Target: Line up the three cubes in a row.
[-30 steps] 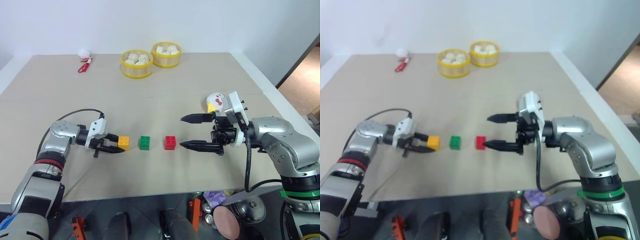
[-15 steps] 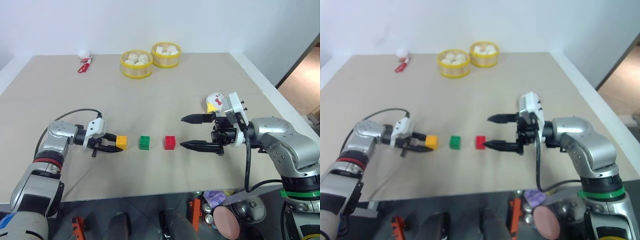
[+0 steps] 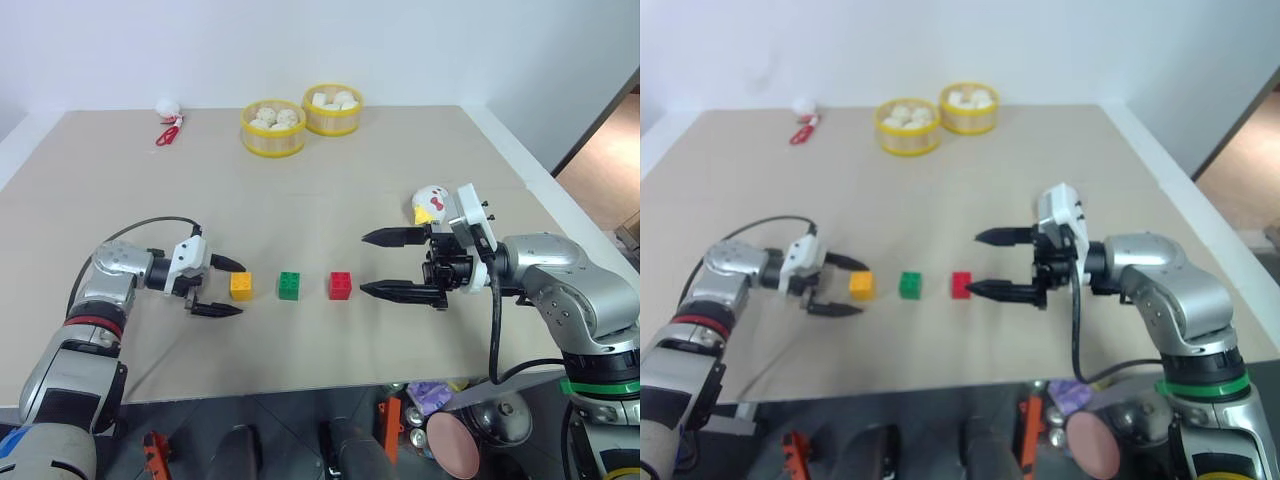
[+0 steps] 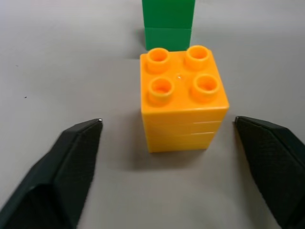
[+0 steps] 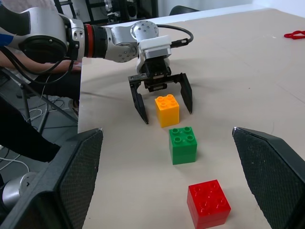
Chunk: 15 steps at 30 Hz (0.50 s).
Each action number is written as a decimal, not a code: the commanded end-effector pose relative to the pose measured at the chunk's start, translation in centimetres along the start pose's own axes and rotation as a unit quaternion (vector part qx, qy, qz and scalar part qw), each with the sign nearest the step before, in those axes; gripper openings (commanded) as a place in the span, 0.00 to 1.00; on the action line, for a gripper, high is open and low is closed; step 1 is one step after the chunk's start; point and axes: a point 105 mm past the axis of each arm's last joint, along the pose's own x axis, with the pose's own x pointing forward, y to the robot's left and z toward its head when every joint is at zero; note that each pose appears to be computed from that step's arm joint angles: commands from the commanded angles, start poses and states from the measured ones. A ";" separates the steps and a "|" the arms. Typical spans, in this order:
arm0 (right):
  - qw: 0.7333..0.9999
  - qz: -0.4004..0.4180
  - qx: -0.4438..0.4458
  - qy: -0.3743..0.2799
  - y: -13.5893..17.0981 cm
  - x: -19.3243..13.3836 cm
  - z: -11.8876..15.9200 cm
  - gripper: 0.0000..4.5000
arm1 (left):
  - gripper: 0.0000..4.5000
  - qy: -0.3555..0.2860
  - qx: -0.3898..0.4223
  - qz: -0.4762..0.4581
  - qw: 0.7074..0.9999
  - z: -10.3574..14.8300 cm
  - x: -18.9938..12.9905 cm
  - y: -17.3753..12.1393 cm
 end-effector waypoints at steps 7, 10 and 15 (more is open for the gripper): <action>0.999 0.002 -0.032 -0.018 -0.2 -0.1 1.7 1.00 | 1.00 0.020 -0.006 0.055 0.998 -0.2 -4.5 0.3; 0.999 -0.003 -0.033 -0.016 -0.6 -0.3 1.6 1.00 | 1.00 0.046 -0.033 0.081 0.995 -0.8 -7.5 -0.4; 0.997 -0.073 -0.035 -0.013 -3.0 -0.7 0.6 1.00 | 1.00 0.039 -0.106 0.207 0.972 -1.3 -10.0 -0.1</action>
